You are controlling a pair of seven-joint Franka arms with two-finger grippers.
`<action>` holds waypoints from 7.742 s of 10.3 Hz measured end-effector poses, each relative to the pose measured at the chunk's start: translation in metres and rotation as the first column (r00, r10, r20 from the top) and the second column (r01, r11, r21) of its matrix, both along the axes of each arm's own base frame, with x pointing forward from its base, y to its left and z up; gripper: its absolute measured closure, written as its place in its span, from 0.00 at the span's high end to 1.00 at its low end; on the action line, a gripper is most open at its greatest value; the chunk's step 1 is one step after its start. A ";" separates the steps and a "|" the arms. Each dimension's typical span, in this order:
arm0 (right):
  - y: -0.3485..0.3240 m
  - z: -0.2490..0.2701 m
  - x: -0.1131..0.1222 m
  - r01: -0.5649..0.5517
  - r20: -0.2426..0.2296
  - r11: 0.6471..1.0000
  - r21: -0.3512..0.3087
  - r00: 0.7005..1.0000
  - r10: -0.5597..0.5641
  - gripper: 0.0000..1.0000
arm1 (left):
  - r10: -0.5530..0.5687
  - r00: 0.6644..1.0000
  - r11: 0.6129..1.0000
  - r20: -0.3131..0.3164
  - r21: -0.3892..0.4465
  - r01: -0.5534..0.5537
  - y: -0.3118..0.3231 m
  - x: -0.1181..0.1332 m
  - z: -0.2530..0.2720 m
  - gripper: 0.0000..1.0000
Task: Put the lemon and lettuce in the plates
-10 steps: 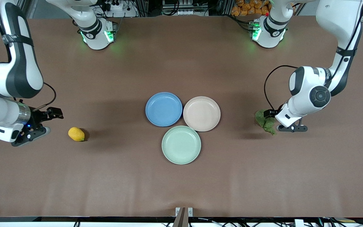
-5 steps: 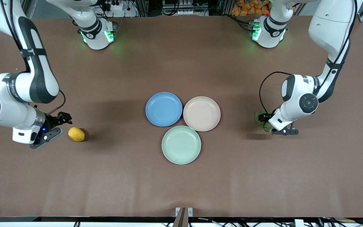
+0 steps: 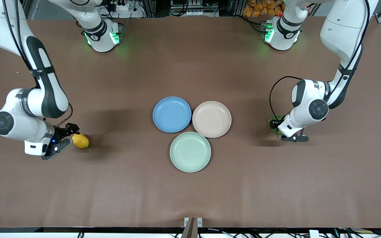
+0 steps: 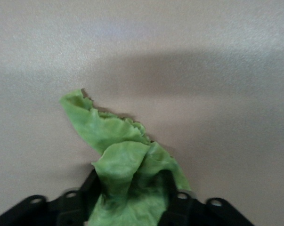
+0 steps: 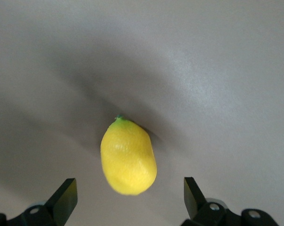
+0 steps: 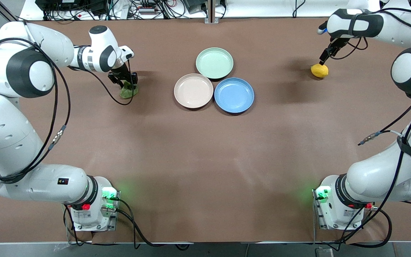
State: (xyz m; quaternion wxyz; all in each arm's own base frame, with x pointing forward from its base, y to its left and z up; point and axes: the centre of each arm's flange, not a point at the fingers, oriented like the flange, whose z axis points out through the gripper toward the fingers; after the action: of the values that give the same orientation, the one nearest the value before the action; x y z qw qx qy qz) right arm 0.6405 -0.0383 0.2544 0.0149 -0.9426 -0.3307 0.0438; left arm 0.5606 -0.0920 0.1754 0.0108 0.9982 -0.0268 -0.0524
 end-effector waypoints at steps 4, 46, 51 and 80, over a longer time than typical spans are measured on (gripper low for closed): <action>0.001 -0.029 0.003 -0.033 0.020 0.999 0.006 0.999 0.032 1.00 | 0.006 1.000 1.000 0.010 0.001 -0.006 0.001 0.004 0.004 0.05; 0.412 -0.007 -0.104 0.780 -0.058 0.626 -0.026 0.624 -0.780 0.74 | 0.023 0.997 1.000 0.077 0.005 -0.024 -0.041 0.016 0.386 1.00; 0.402 -0.014 -0.094 0.832 -0.045 0.554 -0.031 0.553 -0.832 1.00 | 0.075 0.991 0.997 0.110 0.007 -0.076 0.018 -0.010 0.440 1.00; 0.089 0.280 -0.065 0.617 0.183 0.786 0.015 0.772 -0.609 1.00 | 0.086 0.979 0.994 0.183 0.054 -0.097 0.035 -0.006 0.472 1.00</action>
State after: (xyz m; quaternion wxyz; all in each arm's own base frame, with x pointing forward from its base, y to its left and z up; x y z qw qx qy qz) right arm 0.5755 0.0503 0.5340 -0.0232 -0.9989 -0.0042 -0.0402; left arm 0.5543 -0.0571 0.6475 -0.0205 0.9989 0.0199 0.0377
